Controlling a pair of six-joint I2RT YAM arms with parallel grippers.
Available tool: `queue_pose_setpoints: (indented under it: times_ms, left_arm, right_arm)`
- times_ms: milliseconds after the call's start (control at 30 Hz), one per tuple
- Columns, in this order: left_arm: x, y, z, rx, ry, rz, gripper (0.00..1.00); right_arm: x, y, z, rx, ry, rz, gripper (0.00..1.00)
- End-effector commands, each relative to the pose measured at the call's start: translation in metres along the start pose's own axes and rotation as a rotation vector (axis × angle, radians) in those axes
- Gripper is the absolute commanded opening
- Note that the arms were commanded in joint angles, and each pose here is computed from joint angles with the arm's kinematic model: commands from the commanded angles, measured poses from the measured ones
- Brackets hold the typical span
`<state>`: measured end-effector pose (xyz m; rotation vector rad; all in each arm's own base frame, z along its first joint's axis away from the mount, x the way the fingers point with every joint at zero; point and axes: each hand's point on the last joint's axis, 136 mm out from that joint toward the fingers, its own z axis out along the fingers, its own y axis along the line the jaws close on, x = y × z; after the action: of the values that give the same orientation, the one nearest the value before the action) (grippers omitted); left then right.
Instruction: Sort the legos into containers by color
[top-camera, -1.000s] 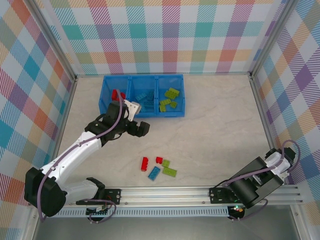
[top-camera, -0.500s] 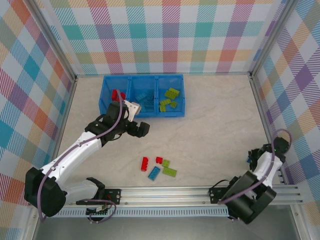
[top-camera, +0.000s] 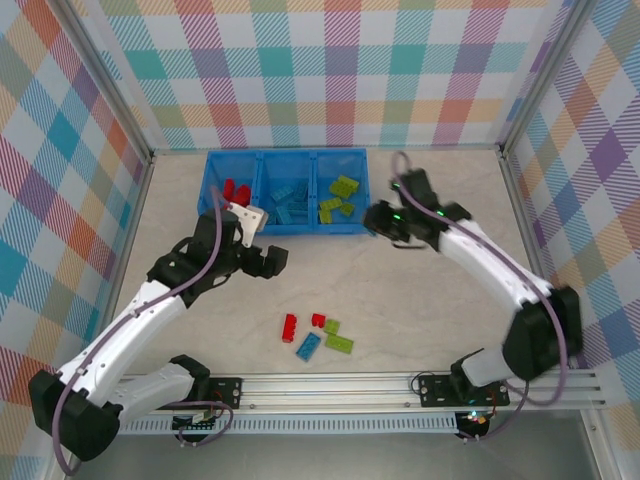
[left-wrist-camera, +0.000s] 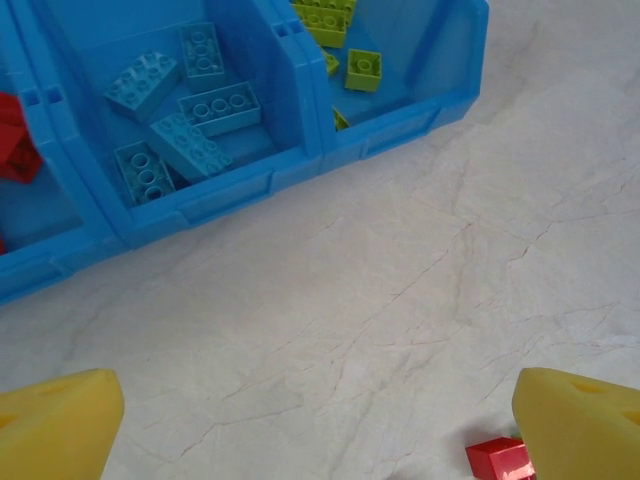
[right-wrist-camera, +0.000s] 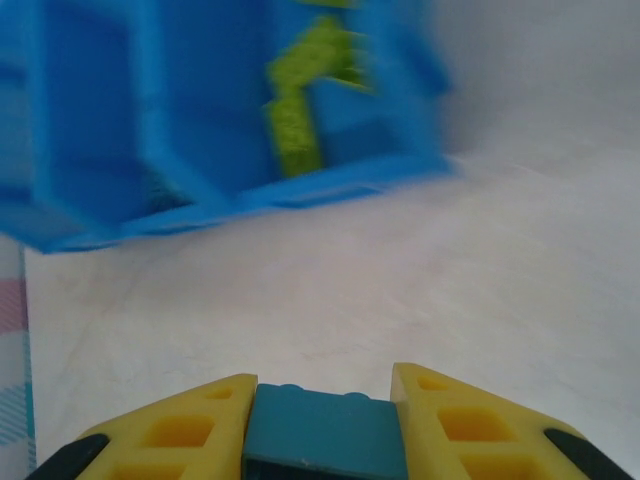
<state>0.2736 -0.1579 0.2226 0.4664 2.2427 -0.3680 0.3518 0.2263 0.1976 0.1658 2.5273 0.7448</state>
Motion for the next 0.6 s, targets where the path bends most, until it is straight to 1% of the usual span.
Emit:
queue_pose_setpoints:
  times_ms: [0,100,167,267,333,367,467,500,567]
  left_arm:
    - [0.012,0.01,-0.015,-0.063,0.004,-0.083,1.0]
    - [0.018,0.016,-0.026,-0.092,-0.012,-0.185,1.0]
    - [0.025,0.02,-0.032,-0.115,-0.013,-0.25,1.0]
    - [0.039,0.026,-0.038,-0.144,0.006,-0.315,1.0]
    - [0.047,0.026,-0.039,-0.15,0.023,-0.341,1.0]
    - [0.051,0.026,-0.04,-0.149,0.034,-0.353,1.0]
    - [0.057,0.022,-0.041,-0.13,0.057,-0.38,1.0]
    - [0.059,0.021,-0.04,-0.123,0.067,-0.387,1.0]
    - [0.064,0.016,-0.038,-0.096,0.088,-0.396,0.99]
  right_arm:
    - [-0.005,0.039,0.04,0.032,0.04,-0.217,0.32]
    - [-0.014,0.069,0.084,0.052,0.079,-0.319,0.32]
    - [-0.023,0.088,0.104,0.065,0.082,-0.383,0.32]
    - [-0.037,0.103,0.136,0.099,0.084,-0.436,0.33]
    - [-0.044,0.106,0.152,0.123,0.084,-0.452,0.37]
    - [-0.049,0.109,0.158,0.127,0.081,-0.458,0.4]
    - [-0.06,0.117,0.159,0.127,0.054,-0.475,0.6]
    - [-0.062,0.118,0.159,0.12,0.034,-0.482,0.64]
    - [-0.062,0.117,0.155,0.132,0.046,-0.485,0.65]
